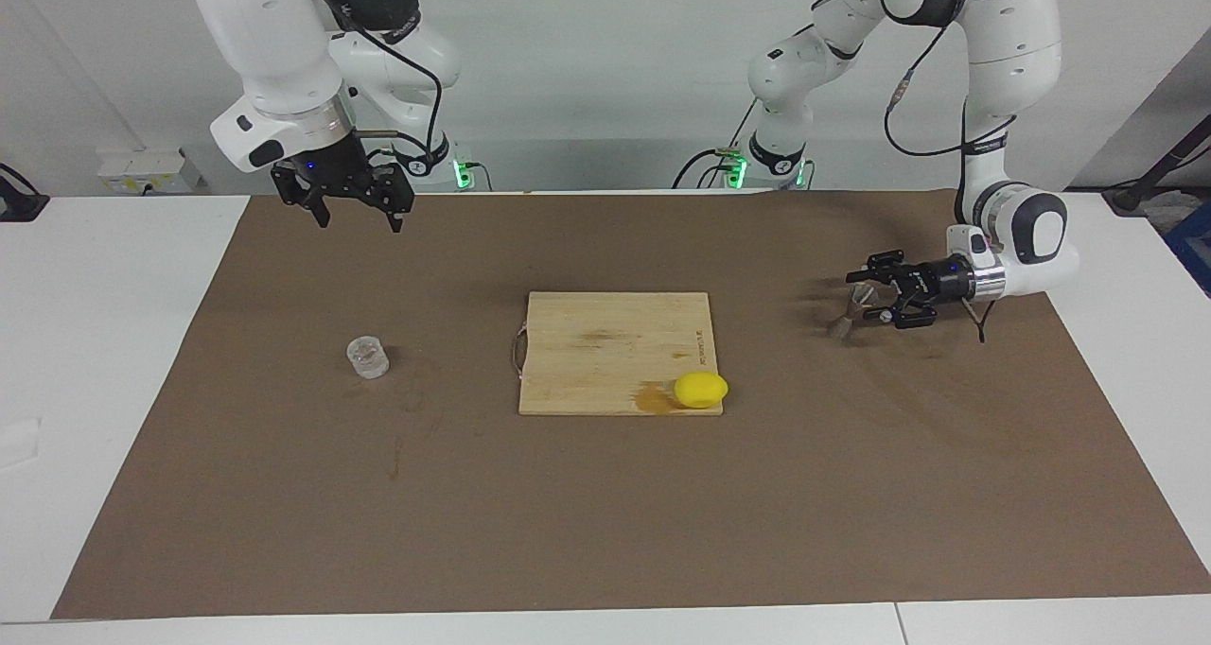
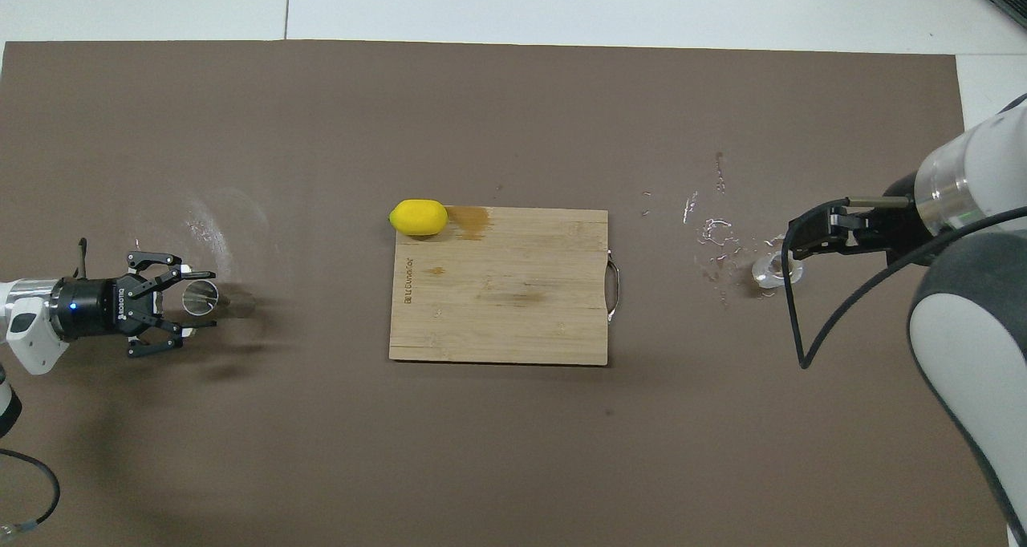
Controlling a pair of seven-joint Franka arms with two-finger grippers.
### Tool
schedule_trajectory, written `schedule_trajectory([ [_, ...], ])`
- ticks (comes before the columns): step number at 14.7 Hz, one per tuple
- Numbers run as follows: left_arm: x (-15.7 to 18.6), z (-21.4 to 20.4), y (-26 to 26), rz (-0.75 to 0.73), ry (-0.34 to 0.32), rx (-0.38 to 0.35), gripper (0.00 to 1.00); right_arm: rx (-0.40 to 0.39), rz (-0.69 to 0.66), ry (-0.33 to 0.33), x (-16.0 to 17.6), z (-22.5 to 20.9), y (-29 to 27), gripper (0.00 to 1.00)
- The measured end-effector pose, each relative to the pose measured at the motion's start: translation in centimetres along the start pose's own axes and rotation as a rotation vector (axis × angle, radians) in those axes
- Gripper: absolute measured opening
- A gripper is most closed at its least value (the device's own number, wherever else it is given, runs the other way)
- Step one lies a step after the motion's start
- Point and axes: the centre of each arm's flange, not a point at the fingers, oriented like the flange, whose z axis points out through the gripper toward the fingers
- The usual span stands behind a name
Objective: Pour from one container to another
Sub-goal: 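Carry the metal cup with the left gripper onto the cutting board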
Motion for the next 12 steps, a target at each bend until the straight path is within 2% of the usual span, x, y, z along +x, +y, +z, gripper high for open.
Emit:
schedule_trajectory([
  [1,0.0,0.0,0.0,0.001,-0.003,0.003,0.51,0.0,0.0,0.0,0.0,0.0,0.0,1.0],
  [7,0.1,-0.1,-0.4,0.007,-0.01,0.013,0.51,0.0,0.0,0.0,0.0,0.0,0.0,1.0],
  [12,1.2,2.2,-1.4,-0.046,0.014,-0.029,0.51,0.0,0.0,0.0,0.0,0.0,0.0,1.0],
])
